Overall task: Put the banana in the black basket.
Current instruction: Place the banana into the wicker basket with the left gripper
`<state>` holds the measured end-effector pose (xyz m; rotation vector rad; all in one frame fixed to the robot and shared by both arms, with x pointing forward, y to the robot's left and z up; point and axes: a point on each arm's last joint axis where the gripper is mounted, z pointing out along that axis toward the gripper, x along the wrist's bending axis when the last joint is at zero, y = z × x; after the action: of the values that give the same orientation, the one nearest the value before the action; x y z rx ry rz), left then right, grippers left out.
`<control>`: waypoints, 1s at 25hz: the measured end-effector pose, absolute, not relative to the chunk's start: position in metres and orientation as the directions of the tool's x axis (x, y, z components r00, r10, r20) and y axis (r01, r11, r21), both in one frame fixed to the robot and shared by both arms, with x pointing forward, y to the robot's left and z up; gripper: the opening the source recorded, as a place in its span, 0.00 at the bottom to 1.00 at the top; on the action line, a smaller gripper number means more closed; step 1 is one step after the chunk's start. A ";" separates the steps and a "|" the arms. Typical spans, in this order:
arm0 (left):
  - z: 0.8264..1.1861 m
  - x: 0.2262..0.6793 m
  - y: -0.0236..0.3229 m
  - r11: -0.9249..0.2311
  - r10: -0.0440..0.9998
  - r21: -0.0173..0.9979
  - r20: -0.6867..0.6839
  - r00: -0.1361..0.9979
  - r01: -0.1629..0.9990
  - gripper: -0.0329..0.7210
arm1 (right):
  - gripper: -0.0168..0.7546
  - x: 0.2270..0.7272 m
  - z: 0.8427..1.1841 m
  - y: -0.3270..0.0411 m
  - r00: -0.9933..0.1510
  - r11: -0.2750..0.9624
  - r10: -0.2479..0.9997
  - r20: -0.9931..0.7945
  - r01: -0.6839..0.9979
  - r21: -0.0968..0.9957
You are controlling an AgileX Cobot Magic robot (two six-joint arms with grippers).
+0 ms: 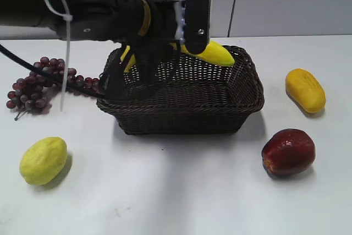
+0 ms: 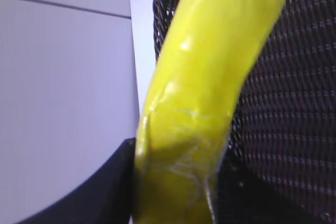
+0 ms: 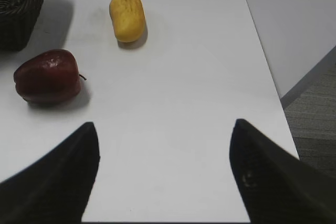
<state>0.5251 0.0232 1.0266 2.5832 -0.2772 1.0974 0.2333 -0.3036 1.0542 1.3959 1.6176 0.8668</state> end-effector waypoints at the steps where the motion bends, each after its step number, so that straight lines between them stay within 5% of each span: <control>1: 1.023 0.529 0.022 -0.924 -0.070 0.205 0.737 0.672 -0.322 0.45 | 0.79 0.233 1.054 -0.304 -0.058 0.152 0.988 -0.140 0.431 0.890; 7: 0.980 0.557 0.025 -0.926 -0.130 0.155 0.727 0.674 -0.346 0.45 | 0.79 0.233 1.054 -0.304 -0.058 0.152 0.988 -0.140 0.431 0.890; 16: 0.974 0.572 0.028 -0.894 -0.027 0.287 0.731 0.682 -0.343 0.45 | 0.79 0.233 1.054 -0.304 -0.058 0.152 0.988 -0.140 0.431 0.890; 18: 0.974 0.572 0.028 -0.892 -0.004 0.310 0.723 0.691 -0.329 0.53 | 0.79 0.233 1.054 -0.304 -0.058 0.152 0.988 -0.140 0.431 0.890; 22: 0.974 0.572 0.028 -0.892 0.013 0.324 0.715 0.699 -0.315 0.86 | 0.79 0.233 1.054 -0.304 -0.058 0.152 0.988 -0.140 0.431 0.890; 25: 0.978 0.572 0.029 -0.893 0.018 0.325 0.719 0.695 -0.313 0.90 | 0.79 0.233 1.054 -0.304 -0.058 0.152 0.988 -0.140 0.431 0.890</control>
<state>0.5718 0.0294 0.9782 2.4790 -0.2286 1.0579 0.2333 -0.3036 1.0542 1.3959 1.6176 0.8668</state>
